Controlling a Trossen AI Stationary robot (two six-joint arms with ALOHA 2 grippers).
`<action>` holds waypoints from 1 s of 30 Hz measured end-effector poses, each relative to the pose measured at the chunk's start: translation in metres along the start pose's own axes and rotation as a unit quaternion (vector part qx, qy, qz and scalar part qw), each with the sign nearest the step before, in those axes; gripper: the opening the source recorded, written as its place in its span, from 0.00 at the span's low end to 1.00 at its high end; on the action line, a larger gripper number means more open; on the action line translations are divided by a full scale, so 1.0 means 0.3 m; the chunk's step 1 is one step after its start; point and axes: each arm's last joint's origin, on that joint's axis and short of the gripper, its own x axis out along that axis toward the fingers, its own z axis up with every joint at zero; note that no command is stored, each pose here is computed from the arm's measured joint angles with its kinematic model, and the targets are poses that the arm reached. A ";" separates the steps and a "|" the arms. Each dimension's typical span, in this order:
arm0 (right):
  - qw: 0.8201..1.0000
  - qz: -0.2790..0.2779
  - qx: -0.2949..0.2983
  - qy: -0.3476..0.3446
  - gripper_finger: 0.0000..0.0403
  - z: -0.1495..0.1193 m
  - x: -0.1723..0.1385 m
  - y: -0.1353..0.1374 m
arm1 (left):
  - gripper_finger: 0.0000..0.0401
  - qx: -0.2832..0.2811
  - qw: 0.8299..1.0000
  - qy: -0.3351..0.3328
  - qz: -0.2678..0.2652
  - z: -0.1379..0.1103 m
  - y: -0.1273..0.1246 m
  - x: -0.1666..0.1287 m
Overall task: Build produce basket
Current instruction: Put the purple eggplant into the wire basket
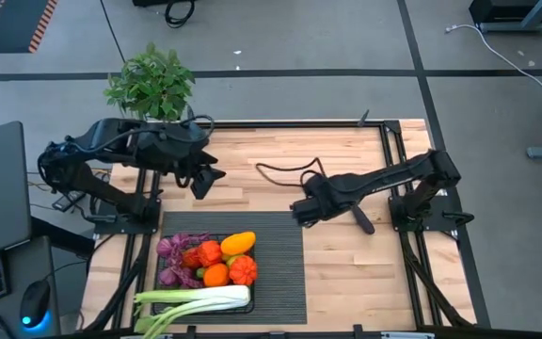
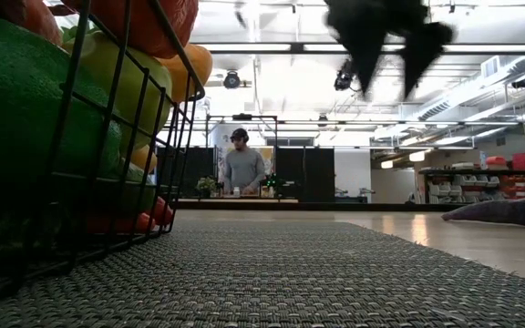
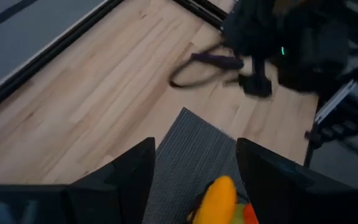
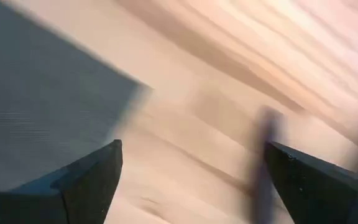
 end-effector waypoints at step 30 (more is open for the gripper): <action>0.943 -0.102 -0.067 0.309 0.87 -0.192 0.442 -0.160 | 0.58 0.104 0.992 0.044 -0.047 -0.071 -0.164 0.090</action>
